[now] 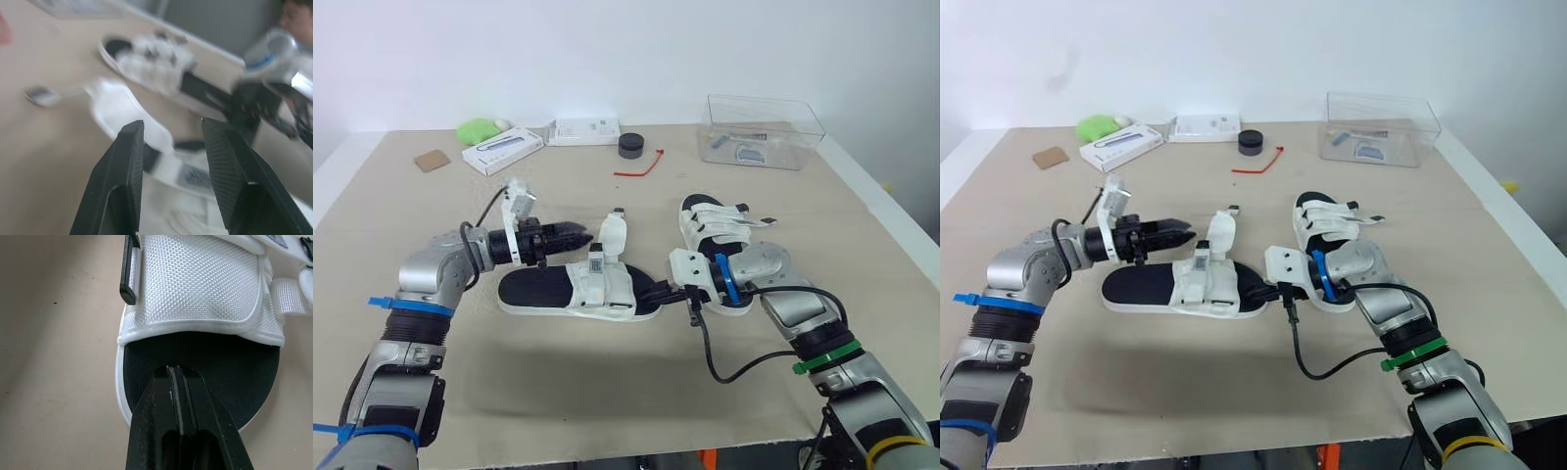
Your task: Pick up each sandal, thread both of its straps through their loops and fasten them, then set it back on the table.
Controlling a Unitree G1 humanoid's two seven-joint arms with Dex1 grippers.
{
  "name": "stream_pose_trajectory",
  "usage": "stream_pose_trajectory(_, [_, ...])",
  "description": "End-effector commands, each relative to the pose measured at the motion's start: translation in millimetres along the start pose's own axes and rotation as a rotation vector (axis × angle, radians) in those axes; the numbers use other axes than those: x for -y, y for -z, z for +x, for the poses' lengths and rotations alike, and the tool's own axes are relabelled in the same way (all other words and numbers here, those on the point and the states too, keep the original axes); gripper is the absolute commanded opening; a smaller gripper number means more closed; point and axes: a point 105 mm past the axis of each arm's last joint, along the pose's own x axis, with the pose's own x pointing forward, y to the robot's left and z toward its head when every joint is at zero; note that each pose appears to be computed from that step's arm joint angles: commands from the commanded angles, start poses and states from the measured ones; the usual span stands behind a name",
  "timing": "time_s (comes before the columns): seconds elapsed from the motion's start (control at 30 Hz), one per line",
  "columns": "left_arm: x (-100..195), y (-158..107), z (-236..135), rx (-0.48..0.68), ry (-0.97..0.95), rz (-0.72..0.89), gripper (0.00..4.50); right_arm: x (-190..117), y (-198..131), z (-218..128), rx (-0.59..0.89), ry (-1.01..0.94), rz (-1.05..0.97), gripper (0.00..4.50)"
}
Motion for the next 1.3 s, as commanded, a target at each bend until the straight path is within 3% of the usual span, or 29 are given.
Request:
stream_pose_trajectory(0.03, [-1.3, 10.5, 0.5, -0.08, 0.013, -0.008, 1.9, -3.1, 13.5, -2.0, -0.062, -0.001, 0.029, 0.0])
stream_pose_trajectory(0.47, [-15.7, 2.0, -6.7, -0.048, -0.033, -0.088, 1.9, -7.0, 15.5, -3.9, -0.069, 0.002, 0.042, 0.0])
stream_pose_trajectory(0.83, [-0.9, -7.6, 11.5, 0.013, 0.06, -0.205, 1.9, -3.7, 14.2, -1.8, -0.068, -0.001, 0.033, 0.0])
stream_pose_trajectory(1.0, [2.6, -5.1, 18.2, -0.007, 0.077, -0.215, 1.9, -4.4, 14.1, -2.1, -0.067, -0.001, 0.034, 0.0])
stream_pose_trajectory(1.13, [-16.3, 8.3, 19.9, -0.039, -0.009, -0.183, 1.9, -6.7, 15.9, -3.3, -0.072, -0.004, 0.041, 0.0])
stream_pose_trajectory(1.17, [-18.8, 9.1, 19.9, -0.04, -0.02, -0.18, 1.36, -6.8, 15.9, -3.5, -0.072, -0.004, 0.043, 0.0])
stream_pose_trajectory(1.2, [-19.8, 9.1, 20.0, -0.039, -0.023, -0.178, 1.15, -6.9, 15.9, -3.6, -0.073, -0.004, 0.044, 0.0])
stream_pose_trajectory(1.27, [-21.2, 8.0, 20.1, -0.032, -0.025, -0.176, 0.14, -6.9, 16.0, -3.7, -0.074, -0.004, 0.044, 0.0])
stream_pose_trajectory(1.3, [-22.0, 6.5, 19.9, -0.02, -0.025, -0.178, 0.06, -6.9, 16.1, -3.7, -0.074, -0.004, 0.045, 0.0])
